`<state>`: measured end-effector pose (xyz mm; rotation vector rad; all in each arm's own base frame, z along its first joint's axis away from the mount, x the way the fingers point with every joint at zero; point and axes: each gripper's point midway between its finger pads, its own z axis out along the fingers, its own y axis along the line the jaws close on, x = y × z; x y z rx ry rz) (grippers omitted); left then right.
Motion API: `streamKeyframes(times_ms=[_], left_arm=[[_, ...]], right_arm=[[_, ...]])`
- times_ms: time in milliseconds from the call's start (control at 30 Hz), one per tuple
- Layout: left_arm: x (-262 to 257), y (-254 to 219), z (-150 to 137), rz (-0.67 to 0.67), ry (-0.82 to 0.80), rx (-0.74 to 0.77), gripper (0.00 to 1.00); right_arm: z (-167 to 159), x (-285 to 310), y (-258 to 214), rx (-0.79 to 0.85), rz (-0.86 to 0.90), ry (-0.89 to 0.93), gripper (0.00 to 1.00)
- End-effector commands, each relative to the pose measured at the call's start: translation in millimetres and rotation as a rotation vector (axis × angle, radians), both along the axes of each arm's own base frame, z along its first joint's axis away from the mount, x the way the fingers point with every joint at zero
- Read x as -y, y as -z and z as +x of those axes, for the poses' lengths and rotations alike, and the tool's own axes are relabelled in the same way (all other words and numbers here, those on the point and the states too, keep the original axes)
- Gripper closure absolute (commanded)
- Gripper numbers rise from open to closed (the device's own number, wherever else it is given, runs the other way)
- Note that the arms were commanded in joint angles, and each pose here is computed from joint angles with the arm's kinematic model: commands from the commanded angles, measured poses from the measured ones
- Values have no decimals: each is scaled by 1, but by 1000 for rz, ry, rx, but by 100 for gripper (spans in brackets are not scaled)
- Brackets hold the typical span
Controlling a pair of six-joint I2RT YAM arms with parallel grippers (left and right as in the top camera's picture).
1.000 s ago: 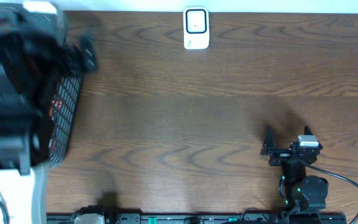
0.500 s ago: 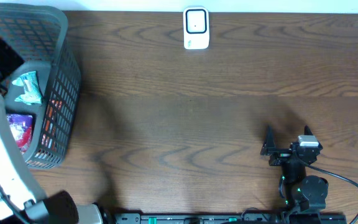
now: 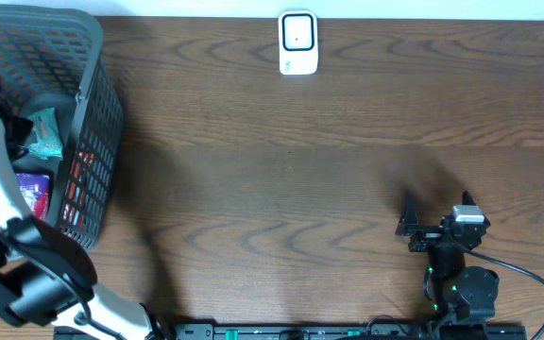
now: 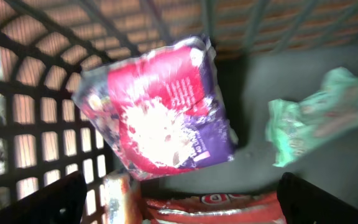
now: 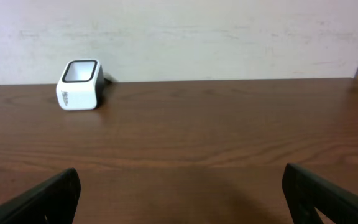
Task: Scan the item barcode
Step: 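Reach the left gripper into the basket and grasp the red-purple bag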
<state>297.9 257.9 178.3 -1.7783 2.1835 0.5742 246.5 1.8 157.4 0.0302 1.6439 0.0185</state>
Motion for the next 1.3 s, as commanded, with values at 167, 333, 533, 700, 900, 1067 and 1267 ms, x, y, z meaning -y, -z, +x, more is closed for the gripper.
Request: streamKeyframes(times_ms=[167, 333, 533, 700, 900, 1067, 1267], left_arm=[[-28, 53, 1, 96, -106, -95, 2], [-26, 76, 6, 55, -114, -109, 2], [-27, 114, -3, 17, -118, -209, 2], [-26, 129, -5, -2, -116, -245, 2], [-22, 130, -11, -31, -59, -305, 57], [-23, 118, -10, -43, 45, -342, 92], [-26, 45, 0, 48, 37, -186, 93]], right_arm=[[0, 0, 1, -3, 10, 2, 1], [0, 0, 1, -3, 10, 2, 1], [0, 0, 1, -3, 10, 2, 1], [0, 0, 1, -3, 10, 2, 1], [0, 0, 1, -3, 10, 2, 1], [0, 0, 1, -3, 10, 2, 1], [0, 0, 1, -3, 10, 2, 1]])
